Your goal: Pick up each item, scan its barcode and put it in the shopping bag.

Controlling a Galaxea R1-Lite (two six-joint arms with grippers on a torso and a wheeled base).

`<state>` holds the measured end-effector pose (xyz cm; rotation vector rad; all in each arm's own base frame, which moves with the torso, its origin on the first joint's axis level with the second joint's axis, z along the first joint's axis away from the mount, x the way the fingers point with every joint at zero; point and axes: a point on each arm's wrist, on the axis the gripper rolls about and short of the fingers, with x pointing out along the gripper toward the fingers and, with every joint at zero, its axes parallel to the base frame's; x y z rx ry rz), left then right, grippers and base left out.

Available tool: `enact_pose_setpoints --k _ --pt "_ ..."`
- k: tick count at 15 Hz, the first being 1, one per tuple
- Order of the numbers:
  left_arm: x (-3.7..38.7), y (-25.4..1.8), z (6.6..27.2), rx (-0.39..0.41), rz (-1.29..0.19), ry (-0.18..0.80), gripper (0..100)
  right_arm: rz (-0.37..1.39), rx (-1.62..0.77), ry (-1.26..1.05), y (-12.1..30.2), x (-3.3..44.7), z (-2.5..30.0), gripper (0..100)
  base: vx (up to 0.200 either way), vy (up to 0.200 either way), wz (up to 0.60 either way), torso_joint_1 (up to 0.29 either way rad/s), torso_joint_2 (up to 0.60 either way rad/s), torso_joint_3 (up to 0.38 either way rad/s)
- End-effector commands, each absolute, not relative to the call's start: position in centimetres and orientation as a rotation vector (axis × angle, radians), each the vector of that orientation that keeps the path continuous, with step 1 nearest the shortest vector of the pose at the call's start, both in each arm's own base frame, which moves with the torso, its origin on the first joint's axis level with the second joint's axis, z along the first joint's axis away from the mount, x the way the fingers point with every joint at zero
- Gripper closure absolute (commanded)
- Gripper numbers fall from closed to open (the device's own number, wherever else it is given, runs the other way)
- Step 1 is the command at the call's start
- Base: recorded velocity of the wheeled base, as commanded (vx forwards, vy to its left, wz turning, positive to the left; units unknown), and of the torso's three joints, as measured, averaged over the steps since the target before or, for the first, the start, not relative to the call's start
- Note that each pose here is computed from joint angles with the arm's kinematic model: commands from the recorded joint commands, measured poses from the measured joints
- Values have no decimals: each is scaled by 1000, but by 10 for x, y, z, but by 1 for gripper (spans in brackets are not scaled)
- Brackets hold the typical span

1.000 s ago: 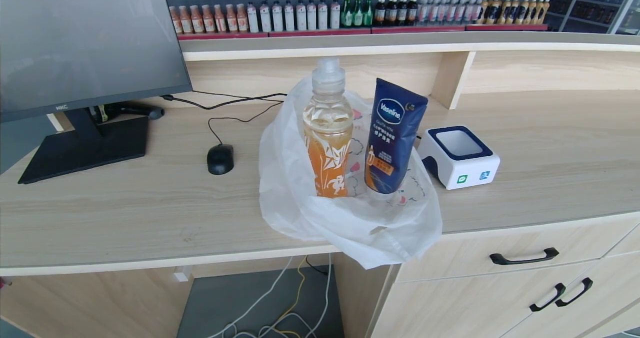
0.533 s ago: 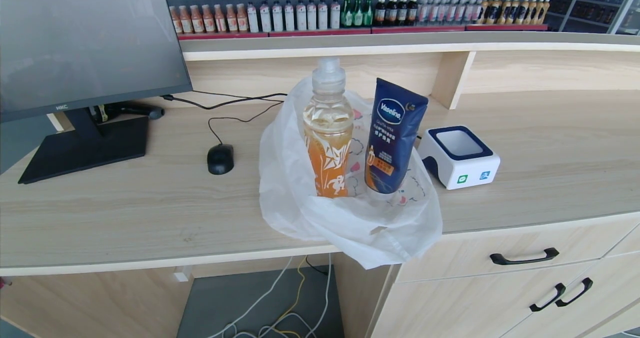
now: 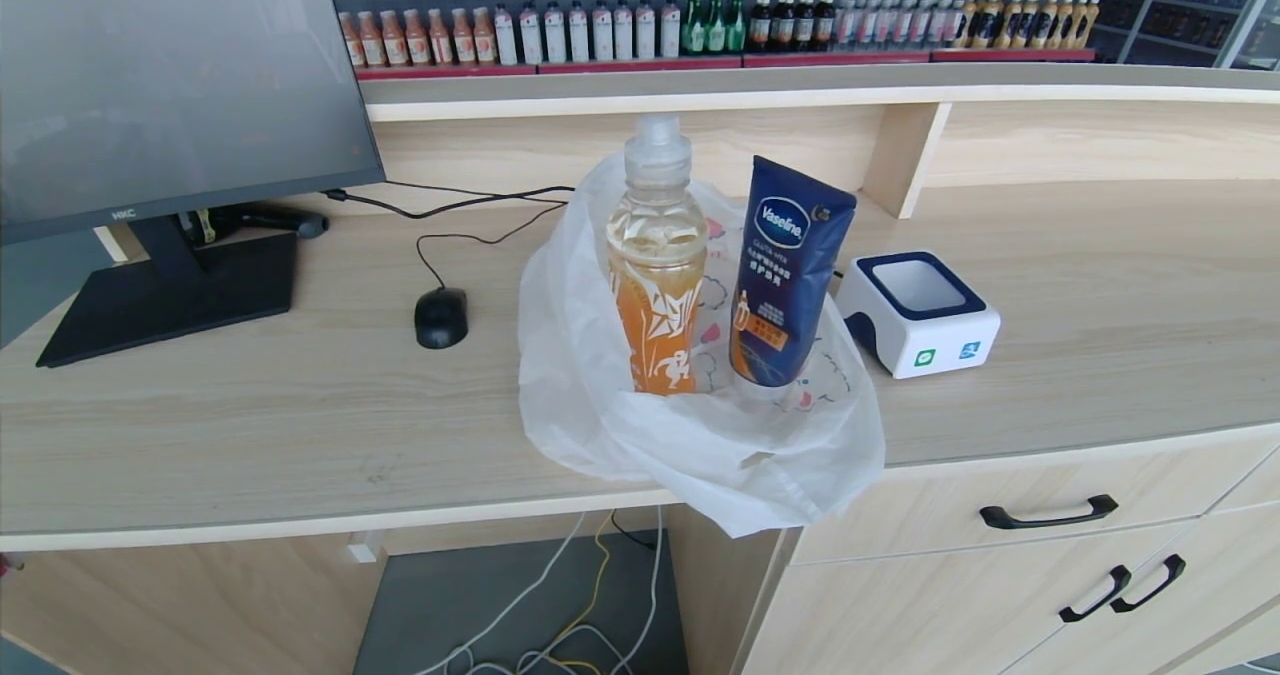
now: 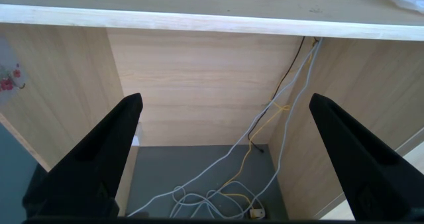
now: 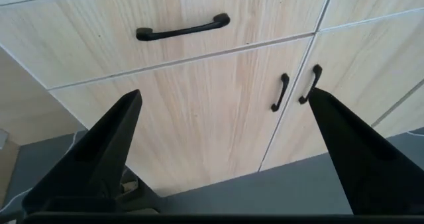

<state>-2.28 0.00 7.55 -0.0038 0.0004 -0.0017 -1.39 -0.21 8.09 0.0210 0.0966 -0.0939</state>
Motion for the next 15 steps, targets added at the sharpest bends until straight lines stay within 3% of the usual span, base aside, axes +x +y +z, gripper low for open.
enact_pose_setpoints --k 1,9,13,15 --pt "-23 0 75 -5 -2 0 0 -31 -17 11 -1 -22 76 0 0 0 0 0 0 0" --pt "-23 0 75 -5 -2 0 0 -38 -28 1 -1 -23 76 0 0 0 0 0 0 0" --pt "-23 0 75 -5 0 0 0 -38 -3 2 -1 -23 76 0 -200 0 0 10 2 2" --pt "-23 0 75 -2 0 0 0 -38 -3 2 -1 -23 76 0 0 0 0 0 0 0"
